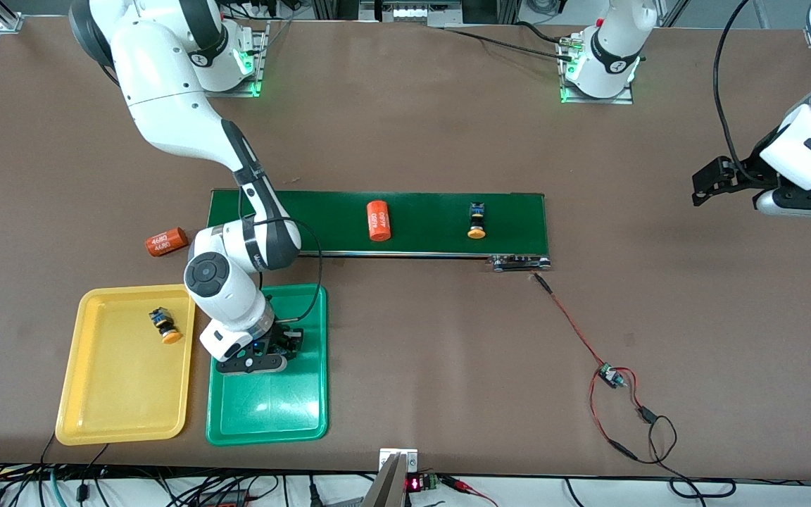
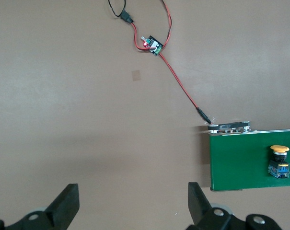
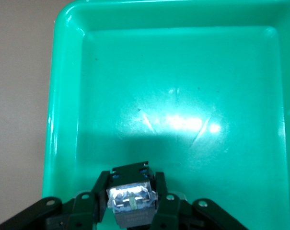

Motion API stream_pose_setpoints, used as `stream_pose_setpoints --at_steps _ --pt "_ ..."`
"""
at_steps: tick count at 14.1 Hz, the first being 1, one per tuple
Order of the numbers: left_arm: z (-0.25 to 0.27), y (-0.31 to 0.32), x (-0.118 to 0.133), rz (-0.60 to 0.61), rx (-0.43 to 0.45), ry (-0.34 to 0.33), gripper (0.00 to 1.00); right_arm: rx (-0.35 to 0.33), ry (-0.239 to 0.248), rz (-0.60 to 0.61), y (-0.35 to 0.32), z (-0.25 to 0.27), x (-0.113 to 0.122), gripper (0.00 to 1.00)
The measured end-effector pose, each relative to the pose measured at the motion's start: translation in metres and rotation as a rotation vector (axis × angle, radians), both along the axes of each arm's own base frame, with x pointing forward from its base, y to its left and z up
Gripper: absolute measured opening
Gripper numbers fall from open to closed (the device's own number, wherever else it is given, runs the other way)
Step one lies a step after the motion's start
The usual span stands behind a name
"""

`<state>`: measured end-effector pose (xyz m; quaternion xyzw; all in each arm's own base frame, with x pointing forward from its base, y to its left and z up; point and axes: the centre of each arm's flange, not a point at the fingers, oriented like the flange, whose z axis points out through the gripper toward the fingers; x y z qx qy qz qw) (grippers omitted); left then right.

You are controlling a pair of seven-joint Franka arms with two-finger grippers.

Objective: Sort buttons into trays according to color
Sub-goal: 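Drop the green button into the green tray with the right gripper, then grasp the yellow button on the belt with the right gripper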

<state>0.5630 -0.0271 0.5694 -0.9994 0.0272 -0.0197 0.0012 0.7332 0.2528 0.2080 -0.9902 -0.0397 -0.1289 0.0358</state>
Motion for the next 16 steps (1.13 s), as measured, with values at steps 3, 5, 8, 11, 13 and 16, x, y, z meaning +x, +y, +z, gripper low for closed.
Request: stream_pose_setpoints --at_steps 3,5,8,11,13,16 --pt "0.002 -0.016 -0.001 -0.028 0.0 -0.002 1.0 -0.013 0.074 -0.011 0.004 0.008 -0.003 0.58" --pt "0.004 -0.02 -0.001 -0.035 0.0 -0.006 1.0 -0.026 0.147 -0.03 0.005 0.032 -0.008 0.77" --pt "0.005 -0.018 -0.002 -0.033 0.001 0.005 1.0 -0.028 0.202 -0.048 0.009 0.083 -0.017 1.0" --pt "0.006 -0.017 -0.004 -0.031 0.002 0.022 1.0 -0.025 0.241 -0.034 0.034 0.115 -0.035 1.0" --pt "0.008 -0.018 -0.004 -0.033 0.002 0.018 1.0 -0.022 0.268 -0.081 0.074 0.132 -0.058 1.0" --pt "0.009 -0.024 -0.005 -0.043 0.002 0.019 1.0 -0.035 0.31 -0.12 0.153 0.141 -0.111 1.0"
